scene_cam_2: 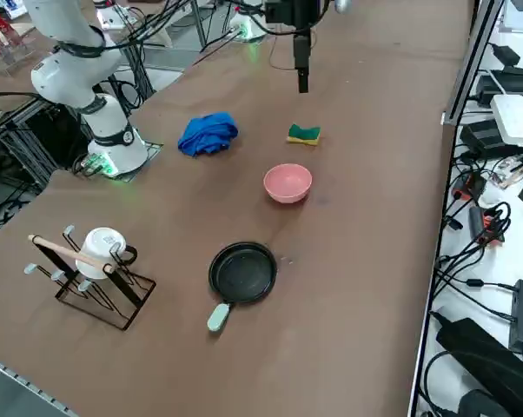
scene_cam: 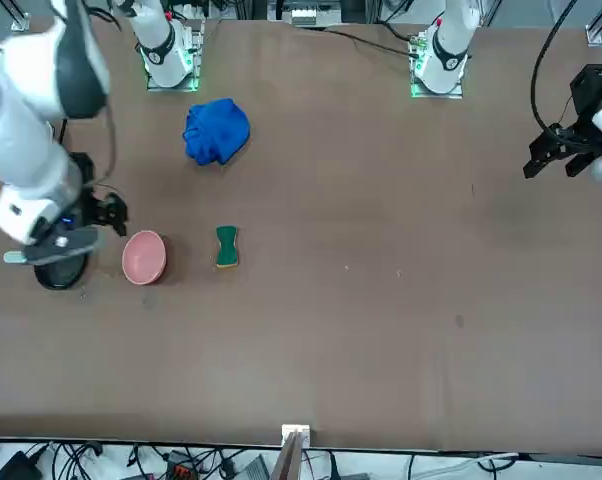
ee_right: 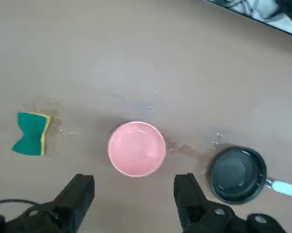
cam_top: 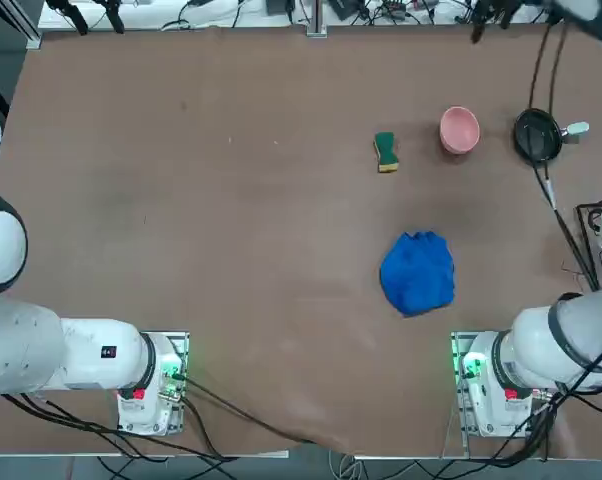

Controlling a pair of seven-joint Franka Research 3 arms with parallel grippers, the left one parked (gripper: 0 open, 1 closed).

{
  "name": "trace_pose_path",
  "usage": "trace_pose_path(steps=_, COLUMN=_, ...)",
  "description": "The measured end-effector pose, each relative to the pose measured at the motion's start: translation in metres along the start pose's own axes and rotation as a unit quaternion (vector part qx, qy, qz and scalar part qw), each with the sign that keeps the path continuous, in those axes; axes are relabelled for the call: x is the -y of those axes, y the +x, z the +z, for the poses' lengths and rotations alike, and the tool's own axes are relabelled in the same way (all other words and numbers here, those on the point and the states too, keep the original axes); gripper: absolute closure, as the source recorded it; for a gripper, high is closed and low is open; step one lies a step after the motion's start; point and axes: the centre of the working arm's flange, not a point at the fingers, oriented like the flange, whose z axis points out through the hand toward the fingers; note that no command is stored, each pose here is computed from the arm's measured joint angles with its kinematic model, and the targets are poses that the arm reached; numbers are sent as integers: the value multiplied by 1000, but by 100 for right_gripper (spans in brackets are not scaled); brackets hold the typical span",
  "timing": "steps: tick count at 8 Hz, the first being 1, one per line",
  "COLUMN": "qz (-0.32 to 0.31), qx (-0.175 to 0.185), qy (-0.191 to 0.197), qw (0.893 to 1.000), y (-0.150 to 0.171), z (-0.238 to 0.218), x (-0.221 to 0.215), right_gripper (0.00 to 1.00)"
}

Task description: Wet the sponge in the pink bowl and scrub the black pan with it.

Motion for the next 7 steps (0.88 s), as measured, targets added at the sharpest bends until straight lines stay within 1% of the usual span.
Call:
trace_pose_path(steps=1, qz=18, qx=4, qy=1, qw=1000, y=-12, z=-10, x=-24, right_gripper=0)
trace_pose_path(steps=3, qz=51, qx=21, qy=5, qw=998, y=-41, z=-36, x=-48, right_gripper=0)
trace_pose_path(steps=5, qz=65, qx=22, qy=10, qw=998, y=-69, z=-63, x=-52, right_gripper=0)
trace_pose_path(steps=7, qz=89, qx=16, qy=22, qw=996, y=-88, z=-81, x=-48, right_gripper=0)
